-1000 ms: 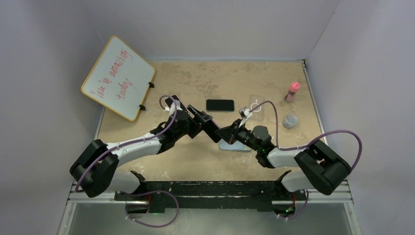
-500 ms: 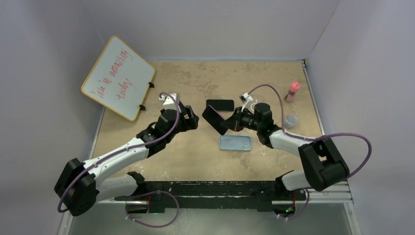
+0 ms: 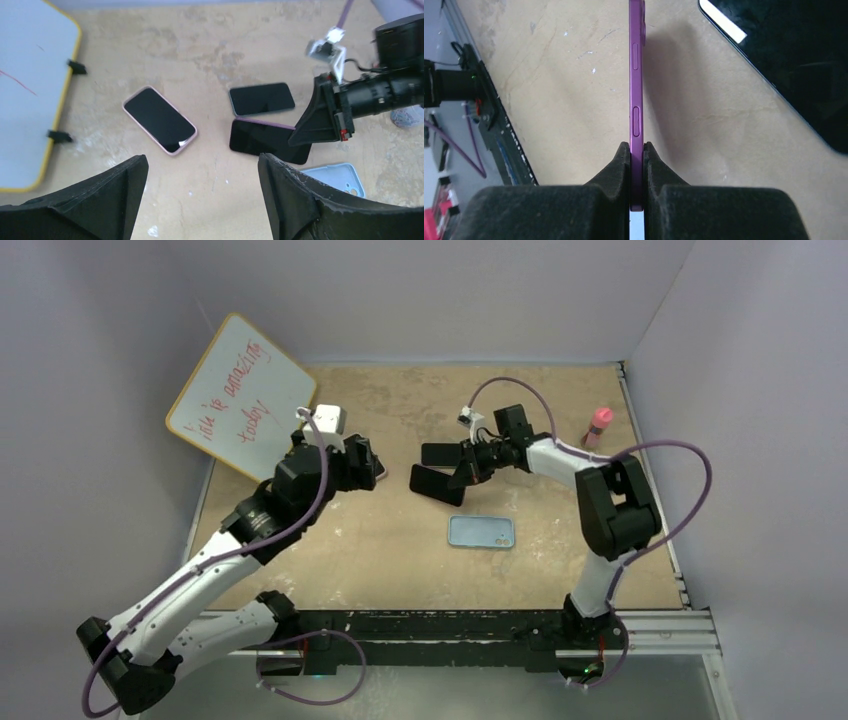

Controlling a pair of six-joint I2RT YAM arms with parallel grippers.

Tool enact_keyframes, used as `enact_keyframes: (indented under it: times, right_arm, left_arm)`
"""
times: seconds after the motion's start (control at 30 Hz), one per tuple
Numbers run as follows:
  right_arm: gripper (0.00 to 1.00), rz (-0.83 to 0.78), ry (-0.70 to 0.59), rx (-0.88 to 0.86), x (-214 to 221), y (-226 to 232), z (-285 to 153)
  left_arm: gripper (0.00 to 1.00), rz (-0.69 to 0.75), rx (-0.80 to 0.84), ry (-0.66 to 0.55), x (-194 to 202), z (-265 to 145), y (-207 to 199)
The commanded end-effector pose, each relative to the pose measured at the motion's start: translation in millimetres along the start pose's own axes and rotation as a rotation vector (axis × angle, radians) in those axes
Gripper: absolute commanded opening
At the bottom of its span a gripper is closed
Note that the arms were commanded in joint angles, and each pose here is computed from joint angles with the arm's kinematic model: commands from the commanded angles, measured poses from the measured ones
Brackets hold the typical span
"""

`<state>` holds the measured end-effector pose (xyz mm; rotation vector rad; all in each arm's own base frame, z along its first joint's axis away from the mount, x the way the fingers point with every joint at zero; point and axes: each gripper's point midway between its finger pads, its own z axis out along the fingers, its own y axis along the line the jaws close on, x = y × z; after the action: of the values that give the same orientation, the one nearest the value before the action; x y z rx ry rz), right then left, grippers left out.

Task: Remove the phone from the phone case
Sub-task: Place the phone at the center of the board.

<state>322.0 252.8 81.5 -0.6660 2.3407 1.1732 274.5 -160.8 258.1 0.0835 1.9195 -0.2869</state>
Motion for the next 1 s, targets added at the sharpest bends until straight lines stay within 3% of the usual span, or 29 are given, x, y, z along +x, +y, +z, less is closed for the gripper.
enact_keyframes:
  times: [0.0, 0.2, 0.53, 0.7, 0.97]
  right_arm:
    - [0.0, -0.065, 0.172, -0.069, 17.1, 0.4, -3.7]
    - [0.06, -0.081, 0.249, 0.048, 26.0, -34.7, -3.8]
    - [0.35, -0.093, 0.334, 0.253, 37.6, -83.9, -3.6]
    - [0.51, -0.131, 0.272, 0.402, 18.5, -100.0, -15.9]
    - [0.66, -0.211, 0.089, 0.54, -19.5, -83.1, -26.5]
  left_arm:
    - [0.83, 0.164, -0.034, -0.09, -32.5, -23.4, 19.8]
    - [0.83, 0.186, -0.036, -0.176, -29.9, -33.4, 31.8]
    - [0.83, 0.173, -0.106, -0.209, -33.6, -39.3, 50.2]
    - [0.83, 0.16, -0.125, -0.195, -31.5, -35.2, 56.4]
    - [0.83, 0.124, -0.129, -0.171, -28.4, -26.2, 65.9]
